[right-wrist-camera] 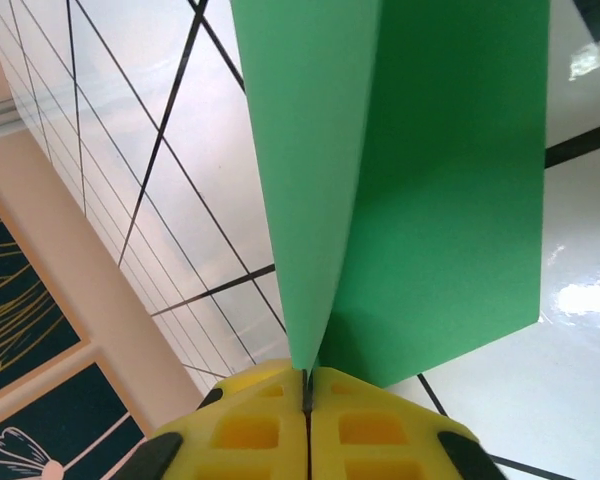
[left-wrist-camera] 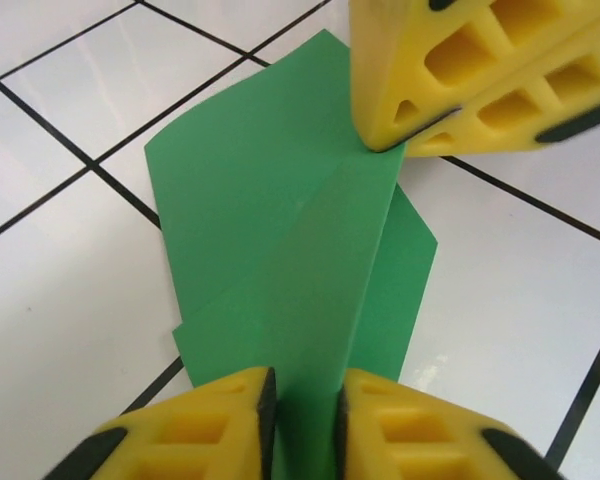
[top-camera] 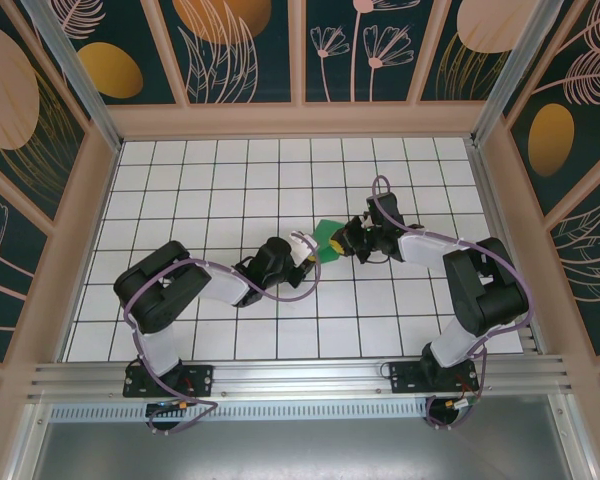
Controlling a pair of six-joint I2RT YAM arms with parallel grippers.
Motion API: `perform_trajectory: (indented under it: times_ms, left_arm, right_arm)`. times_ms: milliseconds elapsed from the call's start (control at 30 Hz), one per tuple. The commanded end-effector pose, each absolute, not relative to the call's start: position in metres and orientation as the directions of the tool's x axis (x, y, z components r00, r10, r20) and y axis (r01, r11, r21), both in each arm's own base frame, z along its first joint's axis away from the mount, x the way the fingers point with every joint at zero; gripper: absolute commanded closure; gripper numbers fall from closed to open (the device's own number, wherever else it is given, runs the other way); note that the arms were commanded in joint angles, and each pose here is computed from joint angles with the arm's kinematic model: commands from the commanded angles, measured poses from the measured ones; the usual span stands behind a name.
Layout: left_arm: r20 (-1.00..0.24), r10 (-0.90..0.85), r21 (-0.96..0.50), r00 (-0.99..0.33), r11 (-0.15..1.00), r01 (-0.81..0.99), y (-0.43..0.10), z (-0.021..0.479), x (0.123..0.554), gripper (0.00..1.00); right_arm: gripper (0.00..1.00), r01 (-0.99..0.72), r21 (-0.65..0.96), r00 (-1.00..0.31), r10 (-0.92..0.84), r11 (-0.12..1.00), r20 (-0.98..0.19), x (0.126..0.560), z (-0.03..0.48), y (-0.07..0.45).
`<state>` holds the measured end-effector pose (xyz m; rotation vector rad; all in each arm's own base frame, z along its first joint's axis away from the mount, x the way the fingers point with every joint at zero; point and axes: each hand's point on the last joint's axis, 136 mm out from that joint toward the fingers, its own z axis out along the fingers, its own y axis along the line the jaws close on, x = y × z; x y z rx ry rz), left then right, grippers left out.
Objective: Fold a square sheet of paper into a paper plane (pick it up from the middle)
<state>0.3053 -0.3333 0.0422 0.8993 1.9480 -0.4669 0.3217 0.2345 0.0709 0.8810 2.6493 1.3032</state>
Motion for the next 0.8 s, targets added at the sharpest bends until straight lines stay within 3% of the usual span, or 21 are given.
perform_trajectory:
  times_ms: [0, 100, 267, 500, 767]
  left_arm:
    - [-0.854, 0.416, 0.029, -0.312, 0.637, 0.771, -0.337, 0.038, 0.300, 0.83]
    - [-0.839, 0.419, -0.014, -0.347, 0.621, 0.784, -0.340, 0.035, 0.294, 0.89]
    - [-0.812, 0.401, -0.115, -0.425, 0.604, 0.788, -0.345, 0.034, 0.283, 0.93]
    - [-0.760, 0.296, -0.292, -0.579, 0.640, 0.711, -0.349, 0.038, 0.275, 0.94]
    - [-0.683, 0.155, -0.463, -0.714, 0.664, 0.587, -0.351, 0.044, 0.271, 0.95]
  right_arm:
    - [0.78, 0.444, 0.742, -0.849, 0.500, 0.502, 0.170, 0.324, 0.073, 0.233]
    - [0.66, 0.394, 0.743, -0.870, 0.481, 0.542, 0.111, 0.325, 0.073, 0.229]
    - [0.59, 0.268, 0.748, -0.906, 0.422, 0.607, -0.018, 0.322, 0.076, 0.223]
    - [0.52, 0.102, 0.740, -0.910, 0.363, 0.665, -0.201, 0.310, 0.082, 0.213]
    - [0.53, 0.012, 0.711, -0.928, 0.273, 0.703, -0.255, 0.293, 0.068, 0.230]
